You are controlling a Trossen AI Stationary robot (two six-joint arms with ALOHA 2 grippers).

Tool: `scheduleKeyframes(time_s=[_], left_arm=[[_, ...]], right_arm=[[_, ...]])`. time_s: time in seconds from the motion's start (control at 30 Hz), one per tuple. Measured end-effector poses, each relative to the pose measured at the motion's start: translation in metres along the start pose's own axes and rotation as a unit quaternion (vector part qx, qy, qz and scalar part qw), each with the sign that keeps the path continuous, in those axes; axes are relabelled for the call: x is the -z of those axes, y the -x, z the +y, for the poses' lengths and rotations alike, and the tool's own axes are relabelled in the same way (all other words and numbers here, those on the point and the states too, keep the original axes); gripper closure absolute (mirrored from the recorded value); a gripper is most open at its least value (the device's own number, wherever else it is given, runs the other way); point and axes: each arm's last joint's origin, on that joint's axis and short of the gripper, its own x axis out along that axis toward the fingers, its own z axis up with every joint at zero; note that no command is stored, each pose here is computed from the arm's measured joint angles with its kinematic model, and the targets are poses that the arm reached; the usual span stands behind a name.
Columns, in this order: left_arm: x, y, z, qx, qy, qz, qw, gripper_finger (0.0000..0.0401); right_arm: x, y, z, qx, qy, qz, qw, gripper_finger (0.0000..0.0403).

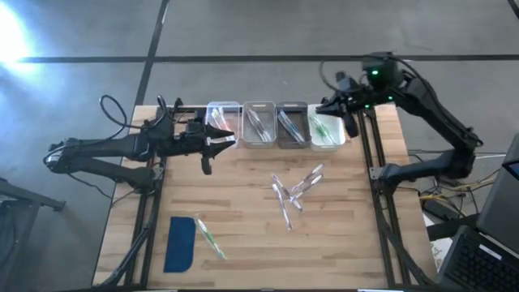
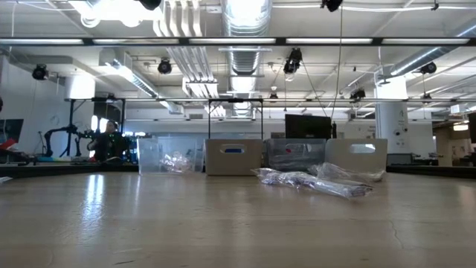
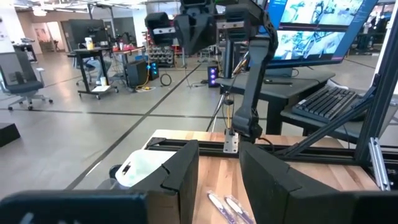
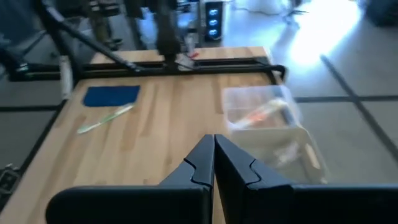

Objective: Pick & Place Toothbrushes
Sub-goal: Put the purple toothbrush into the gray bin

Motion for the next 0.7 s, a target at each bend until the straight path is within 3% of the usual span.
scheduleKeyframes(time_s=[0.2,0.43,0.6,0.7], left_arm=[[0.0,0.0,0.0,0.0,0.0,0.0,1.0,0.0278],[0.0,0.0,0.0,0.0,-0.001,0.0,1.0,0.0278],[0.0,0.0,0.0,0.0,0.0,0.0,1.0,0.0278],[0.0,0.0,0.0,0.0,-0.001,0.001,1.0,0.0278]], right_arm=[[-0.02,-0.036,0.007,-0.008,0.027,0.019,0.999,0.0394],[-0.036,-0.071,0.034,-0.036,0.055,0.041,0.997,0.0394],[-0.034,-0.08,0.06,-0.07,0.055,0.072,0.993,0.0394],[-0.024,-0.082,0.073,-0.056,0.049,0.125,0.989,0.0394]])
